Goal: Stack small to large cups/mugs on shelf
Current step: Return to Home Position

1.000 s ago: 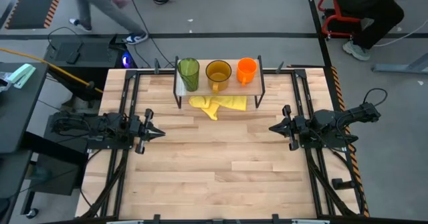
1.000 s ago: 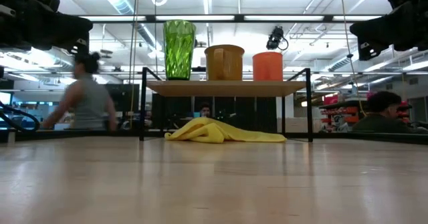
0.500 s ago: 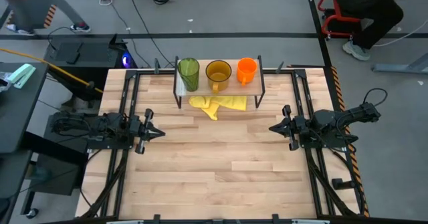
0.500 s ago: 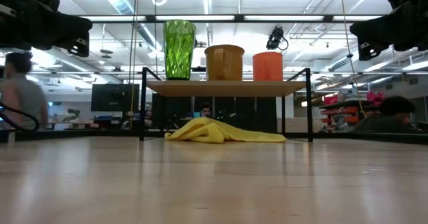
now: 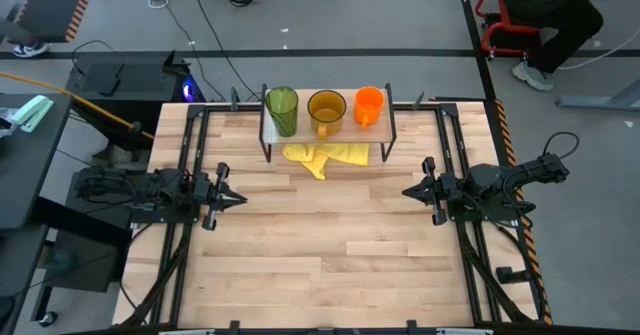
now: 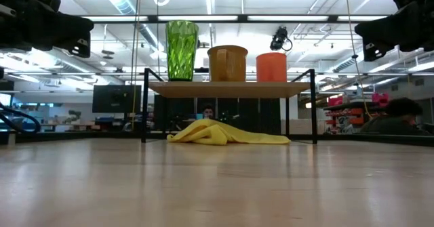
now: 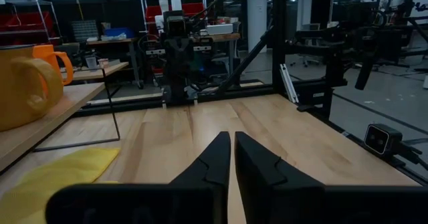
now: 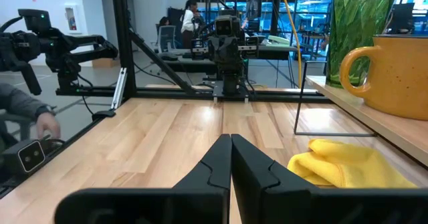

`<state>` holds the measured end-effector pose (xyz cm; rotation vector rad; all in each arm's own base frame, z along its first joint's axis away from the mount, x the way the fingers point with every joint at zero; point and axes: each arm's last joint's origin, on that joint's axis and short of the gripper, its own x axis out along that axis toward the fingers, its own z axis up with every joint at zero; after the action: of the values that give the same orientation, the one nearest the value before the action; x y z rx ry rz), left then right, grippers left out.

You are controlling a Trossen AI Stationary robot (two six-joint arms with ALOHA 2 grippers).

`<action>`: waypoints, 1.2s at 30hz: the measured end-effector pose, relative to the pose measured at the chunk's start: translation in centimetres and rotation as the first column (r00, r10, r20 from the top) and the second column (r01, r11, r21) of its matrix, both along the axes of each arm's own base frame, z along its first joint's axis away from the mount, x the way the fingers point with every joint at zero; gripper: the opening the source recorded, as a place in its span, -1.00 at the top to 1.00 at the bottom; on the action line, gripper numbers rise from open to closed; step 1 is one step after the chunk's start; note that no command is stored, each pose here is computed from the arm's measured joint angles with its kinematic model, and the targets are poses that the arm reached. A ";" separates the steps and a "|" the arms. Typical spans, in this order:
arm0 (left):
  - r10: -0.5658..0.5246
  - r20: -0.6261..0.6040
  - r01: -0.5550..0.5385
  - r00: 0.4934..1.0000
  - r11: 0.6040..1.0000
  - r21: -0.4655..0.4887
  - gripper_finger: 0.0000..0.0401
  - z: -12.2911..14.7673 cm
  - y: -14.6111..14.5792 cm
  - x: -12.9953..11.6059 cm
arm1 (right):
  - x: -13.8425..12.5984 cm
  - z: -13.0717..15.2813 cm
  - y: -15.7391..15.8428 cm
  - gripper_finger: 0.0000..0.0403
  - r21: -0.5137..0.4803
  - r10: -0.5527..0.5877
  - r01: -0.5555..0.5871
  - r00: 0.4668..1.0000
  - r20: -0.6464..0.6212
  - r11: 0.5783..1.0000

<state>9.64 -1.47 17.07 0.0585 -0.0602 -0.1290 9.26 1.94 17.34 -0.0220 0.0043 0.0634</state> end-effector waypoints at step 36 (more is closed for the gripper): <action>-0.001 0.000 0.001 1.000 1.000 0.000 0.82 0.0 0.0 0.0 | 0.0 0.0 0.0 0.92 0.000 0.000 0.000 1.000 0.000 1.000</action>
<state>9.64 -1.48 17.07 0.0585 -0.0602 -0.1297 9.26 1.94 17.34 -0.0219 0.0041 0.0634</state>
